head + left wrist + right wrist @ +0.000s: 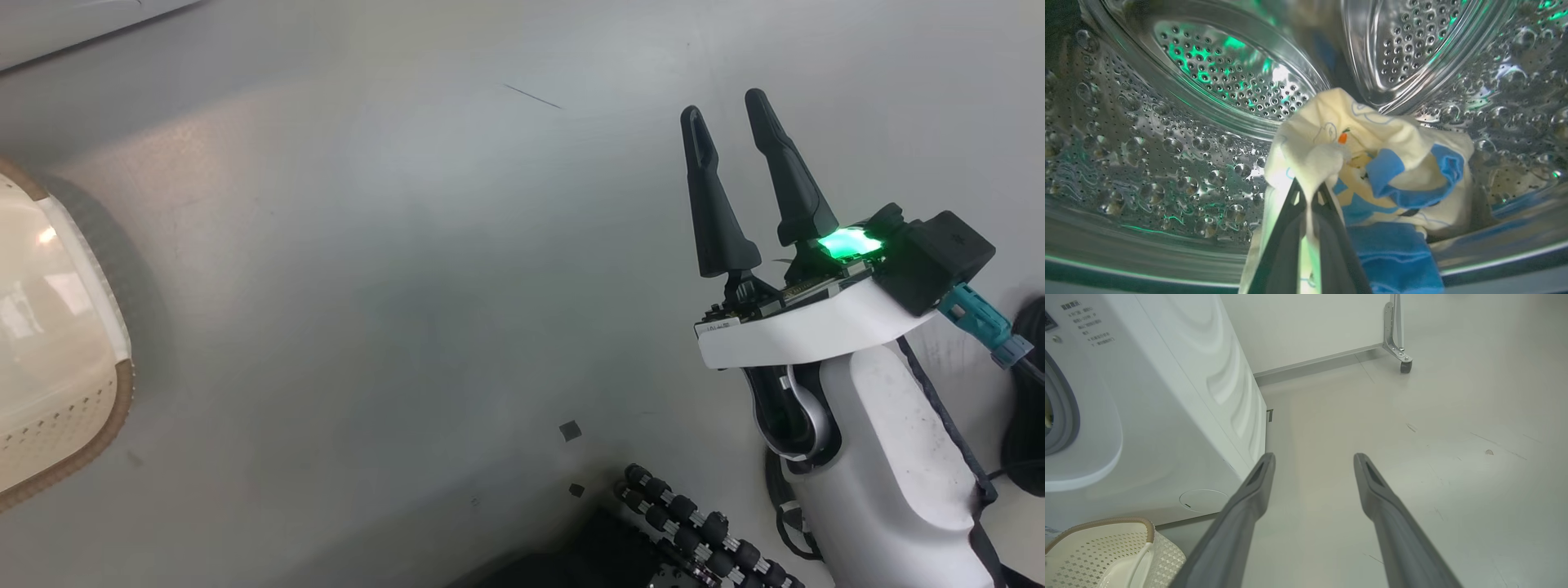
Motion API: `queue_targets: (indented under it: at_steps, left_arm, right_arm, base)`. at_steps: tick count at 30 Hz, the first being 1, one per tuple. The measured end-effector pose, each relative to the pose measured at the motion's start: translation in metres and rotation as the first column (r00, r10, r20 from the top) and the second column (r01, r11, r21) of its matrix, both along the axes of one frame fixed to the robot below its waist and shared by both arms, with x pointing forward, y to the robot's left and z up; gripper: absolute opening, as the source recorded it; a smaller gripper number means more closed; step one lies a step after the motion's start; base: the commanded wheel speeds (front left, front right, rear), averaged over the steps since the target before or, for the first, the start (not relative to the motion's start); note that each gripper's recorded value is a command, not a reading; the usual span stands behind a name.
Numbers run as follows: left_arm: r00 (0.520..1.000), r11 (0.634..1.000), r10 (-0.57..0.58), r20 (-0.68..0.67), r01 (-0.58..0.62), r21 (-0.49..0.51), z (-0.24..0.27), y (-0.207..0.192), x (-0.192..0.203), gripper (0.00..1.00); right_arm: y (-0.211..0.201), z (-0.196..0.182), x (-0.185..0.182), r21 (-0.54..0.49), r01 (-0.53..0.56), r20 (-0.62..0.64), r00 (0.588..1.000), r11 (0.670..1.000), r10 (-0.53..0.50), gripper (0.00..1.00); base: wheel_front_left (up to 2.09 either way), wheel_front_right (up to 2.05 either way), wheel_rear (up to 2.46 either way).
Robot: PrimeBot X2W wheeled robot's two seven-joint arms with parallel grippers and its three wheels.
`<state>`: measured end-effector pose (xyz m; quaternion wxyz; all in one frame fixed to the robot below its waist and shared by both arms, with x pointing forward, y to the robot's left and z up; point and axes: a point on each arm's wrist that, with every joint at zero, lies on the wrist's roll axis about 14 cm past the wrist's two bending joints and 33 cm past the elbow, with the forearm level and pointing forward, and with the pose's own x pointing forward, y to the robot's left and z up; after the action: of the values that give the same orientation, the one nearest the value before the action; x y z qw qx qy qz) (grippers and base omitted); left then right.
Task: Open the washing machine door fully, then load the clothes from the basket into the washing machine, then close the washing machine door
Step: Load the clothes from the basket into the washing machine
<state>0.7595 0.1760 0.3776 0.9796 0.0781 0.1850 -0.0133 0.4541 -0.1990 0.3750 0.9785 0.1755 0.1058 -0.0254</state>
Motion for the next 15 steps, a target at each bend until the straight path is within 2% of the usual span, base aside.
queue_targets:
  at_steps: [3, 10, 15]
  left_arm:
    - [0.996, 1.000, 0.013, 0.083, -0.011, -0.024, 0.016, 0.002, 0.015, 0.00]
    - [0.983, 0.998, 0.010, 0.181, 0.001, -0.060, 0.027, -0.009, 0.032, 0.00]
    - [0.935, 0.997, 0.002, 0.355, 0.024, -0.068, 0.061, -0.019, 0.044, 0.00]
  right_arm:
    - [-0.002, -0.006, -0.002, 0.009, 0.010, -0.019, 1.000, 1.000, -0.010, 1.00]
    - [-0.002, -0.014, -0.001, 0.011, 0.009, -0.036, 0.999, 1.000, -0.009, 1.00]
    - [-0.003, -0.019, 0.000, 0.009, 0.008, -0.049, 0.999, 1.000, -0.008, 1.00]
  base:
    - [0.00, 0.00, 0.00]
    - [0.00, 0.00, 0.00]
    - [0.00, 0.00, 0.00]
